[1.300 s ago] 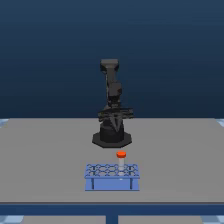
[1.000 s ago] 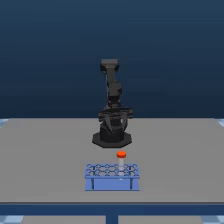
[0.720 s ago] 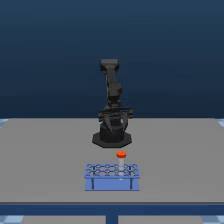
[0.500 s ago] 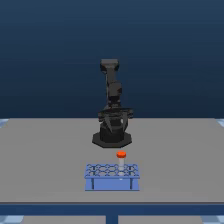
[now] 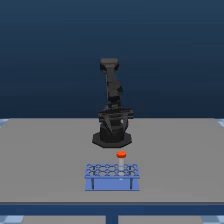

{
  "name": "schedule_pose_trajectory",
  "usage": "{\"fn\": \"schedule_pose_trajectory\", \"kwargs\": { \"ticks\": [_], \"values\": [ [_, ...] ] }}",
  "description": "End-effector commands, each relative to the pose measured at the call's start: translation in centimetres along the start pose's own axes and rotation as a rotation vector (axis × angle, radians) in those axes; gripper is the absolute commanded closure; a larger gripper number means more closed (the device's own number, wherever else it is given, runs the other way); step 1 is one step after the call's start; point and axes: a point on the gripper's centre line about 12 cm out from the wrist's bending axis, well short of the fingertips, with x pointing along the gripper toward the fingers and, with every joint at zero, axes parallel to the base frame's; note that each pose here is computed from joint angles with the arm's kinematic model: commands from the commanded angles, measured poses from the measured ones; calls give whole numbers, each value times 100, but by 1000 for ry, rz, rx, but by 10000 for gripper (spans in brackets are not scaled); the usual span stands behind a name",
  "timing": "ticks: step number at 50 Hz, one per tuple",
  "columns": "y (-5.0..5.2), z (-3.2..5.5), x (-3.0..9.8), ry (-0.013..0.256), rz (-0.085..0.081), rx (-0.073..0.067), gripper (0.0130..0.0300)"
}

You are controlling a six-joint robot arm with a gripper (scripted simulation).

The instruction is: Pick up the centrifuge tube on the rack

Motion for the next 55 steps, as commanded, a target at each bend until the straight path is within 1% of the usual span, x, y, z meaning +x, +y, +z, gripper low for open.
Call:
{"fn": "schedule_pose_trajectory", "kwargs": {
  "ticks": [1,15,35,38,40,43,45,48,50,53,55],
  "values": [
    [4,10,15,-2,-1,-16,130],
    [11,29,69,5,-6,-19,130],
    [21,64,175,20,-19,-27,130],
    [25,76,210,24,-22,-29,130],
    [25,76,210,24,-22,-29,130],
    [32,91,253,30,-26,-33,130],
    [32,91,253,30,-26,-33,130],
    [41,112,311,36,-29,-37,130],
    [41,112,311,36,-29,-37,130],
    [51,135,370,41,-33,-41,130],
    [51,135,370,41,-33,-41,130]
  ]
}}
